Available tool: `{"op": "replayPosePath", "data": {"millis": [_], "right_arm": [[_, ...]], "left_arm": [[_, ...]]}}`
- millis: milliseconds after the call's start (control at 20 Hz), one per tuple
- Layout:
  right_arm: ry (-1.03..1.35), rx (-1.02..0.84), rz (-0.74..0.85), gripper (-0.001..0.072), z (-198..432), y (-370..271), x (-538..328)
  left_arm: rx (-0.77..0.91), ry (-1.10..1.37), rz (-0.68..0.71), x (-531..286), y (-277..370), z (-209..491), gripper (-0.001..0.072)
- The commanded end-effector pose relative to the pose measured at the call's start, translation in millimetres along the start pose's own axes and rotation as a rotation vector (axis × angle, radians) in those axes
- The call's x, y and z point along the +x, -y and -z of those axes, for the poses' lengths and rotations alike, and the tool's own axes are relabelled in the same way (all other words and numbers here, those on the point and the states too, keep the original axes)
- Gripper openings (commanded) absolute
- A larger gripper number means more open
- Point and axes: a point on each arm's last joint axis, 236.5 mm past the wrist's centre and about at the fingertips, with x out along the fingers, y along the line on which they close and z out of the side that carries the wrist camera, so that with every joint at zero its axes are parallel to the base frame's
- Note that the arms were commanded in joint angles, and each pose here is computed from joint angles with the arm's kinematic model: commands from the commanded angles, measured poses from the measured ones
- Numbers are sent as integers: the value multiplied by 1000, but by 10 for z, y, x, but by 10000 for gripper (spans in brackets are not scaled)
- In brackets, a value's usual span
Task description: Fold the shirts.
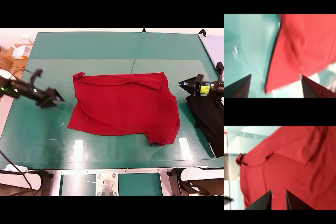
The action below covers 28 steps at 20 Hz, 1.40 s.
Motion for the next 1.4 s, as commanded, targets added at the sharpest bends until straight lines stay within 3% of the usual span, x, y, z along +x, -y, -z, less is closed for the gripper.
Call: {"op": "replayPosePath", "data": {"millis": [0,400,450,500,550,750,850,1050,1150,1350], "right_arm": [[-8,-8,3,211,154,-31,-113],[-11,-9,-11,212,163,-76,-120],[-11,-9,-11,212,163,-76,-120],[-11,-8,-11,212,162,-75,-121],[-10,-8,-11,212,161,-73,-123],[-33,-2,-24,208,219,-90,-147],[-62,15,-33,150,294,-81,-206],[-84,106,111,155,527,310,-472],[-117,218,216,310,793,630,-619],[-258,418,298,316,1594,1056,-504]], "left_arm": [[-46,-162,27,400,-90,577,712],[39,-195,-30,895,91,695,708],[46,-163,-44,898,71,609,483],[61,-138,-55,882,52,534,212],[84,-125,-61,860,52,478,24],[151,-127,-169,646,-90,355,23],[125,-153,-272,440,-370,435,23],[-12,-148,-242,133,-665,556,23],[-35,-126,-229,64,-733,545,24],[-25,-91,-186,90,-642,463,23]]}}
